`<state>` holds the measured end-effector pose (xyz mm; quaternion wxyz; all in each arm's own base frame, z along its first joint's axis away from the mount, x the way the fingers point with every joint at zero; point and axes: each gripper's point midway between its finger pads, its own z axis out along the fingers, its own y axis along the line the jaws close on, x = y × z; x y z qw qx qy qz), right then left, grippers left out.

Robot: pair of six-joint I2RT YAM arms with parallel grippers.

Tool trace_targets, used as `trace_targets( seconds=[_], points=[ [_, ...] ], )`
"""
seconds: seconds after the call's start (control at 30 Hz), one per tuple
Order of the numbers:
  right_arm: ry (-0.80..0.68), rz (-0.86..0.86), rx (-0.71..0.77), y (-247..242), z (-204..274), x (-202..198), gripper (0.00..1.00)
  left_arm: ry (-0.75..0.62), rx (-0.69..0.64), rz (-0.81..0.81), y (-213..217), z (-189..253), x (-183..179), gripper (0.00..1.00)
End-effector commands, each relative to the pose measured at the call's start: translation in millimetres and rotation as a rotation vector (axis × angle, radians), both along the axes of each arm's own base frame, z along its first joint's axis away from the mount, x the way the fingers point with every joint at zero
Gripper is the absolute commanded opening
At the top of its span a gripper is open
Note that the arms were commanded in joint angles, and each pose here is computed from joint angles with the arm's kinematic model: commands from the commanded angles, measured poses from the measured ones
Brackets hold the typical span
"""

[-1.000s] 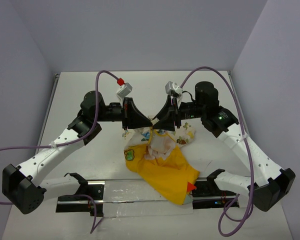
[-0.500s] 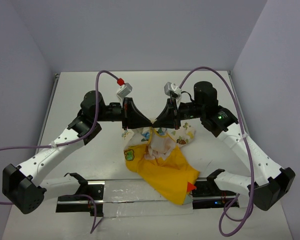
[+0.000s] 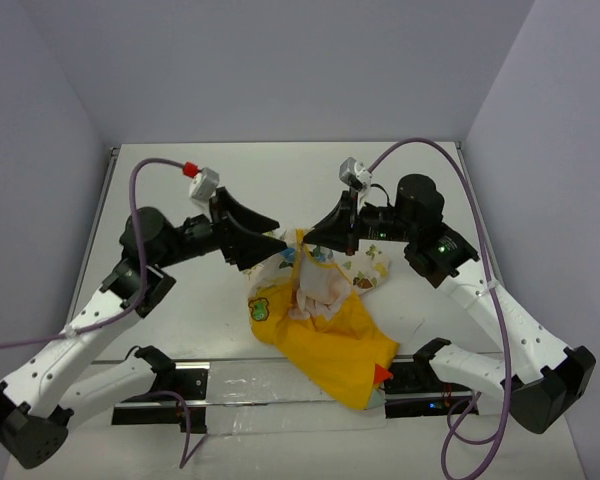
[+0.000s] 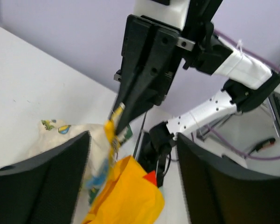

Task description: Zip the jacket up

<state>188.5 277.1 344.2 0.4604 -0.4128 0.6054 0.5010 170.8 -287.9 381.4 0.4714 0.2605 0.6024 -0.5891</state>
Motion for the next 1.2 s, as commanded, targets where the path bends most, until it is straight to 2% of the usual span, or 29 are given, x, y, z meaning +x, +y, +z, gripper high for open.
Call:
trace_targets(
  seconds=[0.0, 0.07, 0.13, 0.23, 0.33, 0.5, 0.87, 1.17],
  points=[
    [-0.052, -0.163, 0.182, -2, 48, 22, 0.00, 0.148, -0.152, 0.136, 18, -4, 5, 0.61],
    [-0.031, -0.196, 0.211, -3, 49, 27, 0.00, 0.197, -0.161, 0.136, 18, -19, -1, 0.53],
    [-0.032, -0.212, 0.235, -3, 53, 30, 0.00, 0.230, -0.181, 0.113, 13, -26, -8, 0.51],
    [-0.029, -0.212, 0.248, -2, 55, 31, 0.00, 0.266, -0.188, 0.060, 0, -32, -15, 0.55],
    [-0.027, -0.207, 0.250, -2, 56, 30, 0.00, 0.293, -0.208, 0.039, -7, -35, -13, 0.68],
    [-0.044, -0.199, 0.252, -5, 61, 23, 0.00, 0.301, -0.273, 0.067, -10, -30, 0, 0.75],
    [-0.046, -0.176, 0.244, -4, 63, 19, 0.00, 0.240, -0.229, 0.110, -22, -18, 23, 0.75],
    [-0.043, -0.170, 0.242, -3, 63, 19, 0.00, 0.229, -0.235, 0.079, -26, -14, 24, 0.71]
  ],
)
